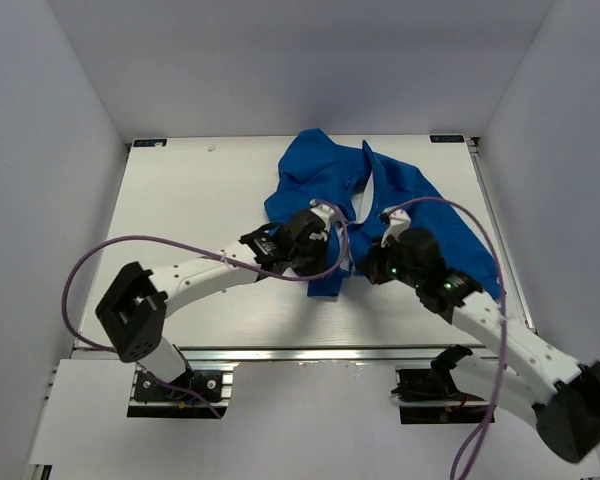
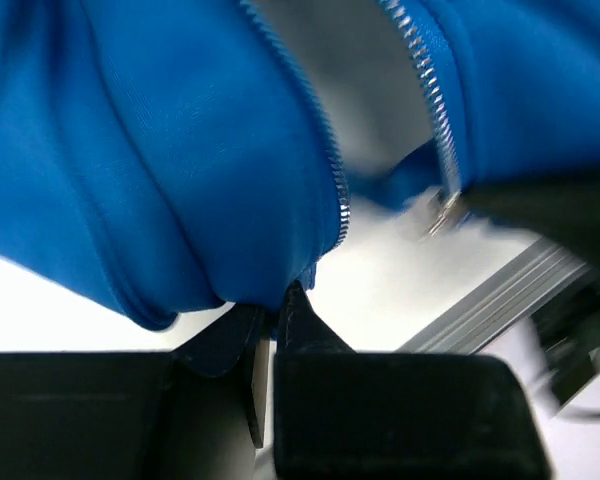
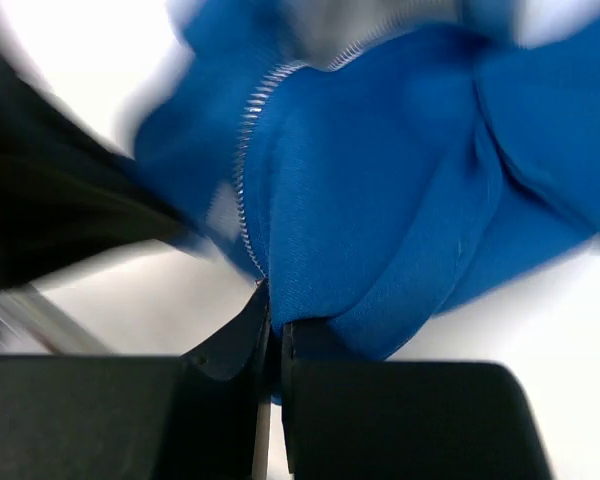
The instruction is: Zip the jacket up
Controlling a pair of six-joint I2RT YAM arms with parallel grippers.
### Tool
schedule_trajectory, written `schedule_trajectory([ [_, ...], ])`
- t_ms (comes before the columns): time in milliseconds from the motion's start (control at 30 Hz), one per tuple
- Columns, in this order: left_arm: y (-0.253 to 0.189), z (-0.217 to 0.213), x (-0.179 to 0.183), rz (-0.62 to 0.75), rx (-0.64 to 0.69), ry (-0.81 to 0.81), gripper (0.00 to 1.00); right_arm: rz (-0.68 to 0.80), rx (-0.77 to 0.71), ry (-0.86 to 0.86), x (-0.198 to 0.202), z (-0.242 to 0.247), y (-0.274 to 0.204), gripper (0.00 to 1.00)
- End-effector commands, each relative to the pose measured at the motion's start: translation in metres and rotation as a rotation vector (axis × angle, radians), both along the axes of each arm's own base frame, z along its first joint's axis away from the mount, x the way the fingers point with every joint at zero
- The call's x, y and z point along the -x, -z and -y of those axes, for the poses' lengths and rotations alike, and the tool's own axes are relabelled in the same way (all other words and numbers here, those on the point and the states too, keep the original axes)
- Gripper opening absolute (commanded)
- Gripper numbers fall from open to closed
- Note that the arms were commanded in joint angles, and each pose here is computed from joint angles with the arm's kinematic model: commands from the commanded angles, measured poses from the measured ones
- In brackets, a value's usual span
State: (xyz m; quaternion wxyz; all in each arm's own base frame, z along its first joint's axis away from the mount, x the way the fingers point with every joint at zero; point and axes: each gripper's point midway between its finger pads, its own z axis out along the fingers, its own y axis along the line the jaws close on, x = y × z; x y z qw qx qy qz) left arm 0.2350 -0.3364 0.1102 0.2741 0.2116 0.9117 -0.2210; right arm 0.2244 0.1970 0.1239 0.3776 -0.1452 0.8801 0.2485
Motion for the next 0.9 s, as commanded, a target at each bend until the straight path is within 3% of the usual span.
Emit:
schedule_trajectory([
  [0, -0.097, 0.019, -0.034, 0.234, 0.214, -0.069, 0.00, 0.438, -0.249, -0.018, -0.032, -0.020, -0.121, 0.00],
  [100, -0.131, 0.026, -0.038, 0.295, 0.322, -0.084, 0.00, 0.564, -0.357, -0.002, -0.023, -0.014, -0.156, 0.00],
  [267, -0.175, 0.028, -0.029, 0.381, 0.484, -0.040, 0.00, 0.579, -0.410, 0.015, -0.023, -0.014, -0.161, 0.00],
  [700, -0.186, 0.010, -0.010, 0.453, 0.525, 0.022, 0.00, 0.495, -0.431, -0.108, -0.023, -0.034, -0.143, 0.00],
  [867, -0.197, 0.006, -0.003, 0.469, 0.604, 0.014, 0.00, 0.472, -0.494, -0.132, -0.023, -0.038, -0.140, 0.00],
])
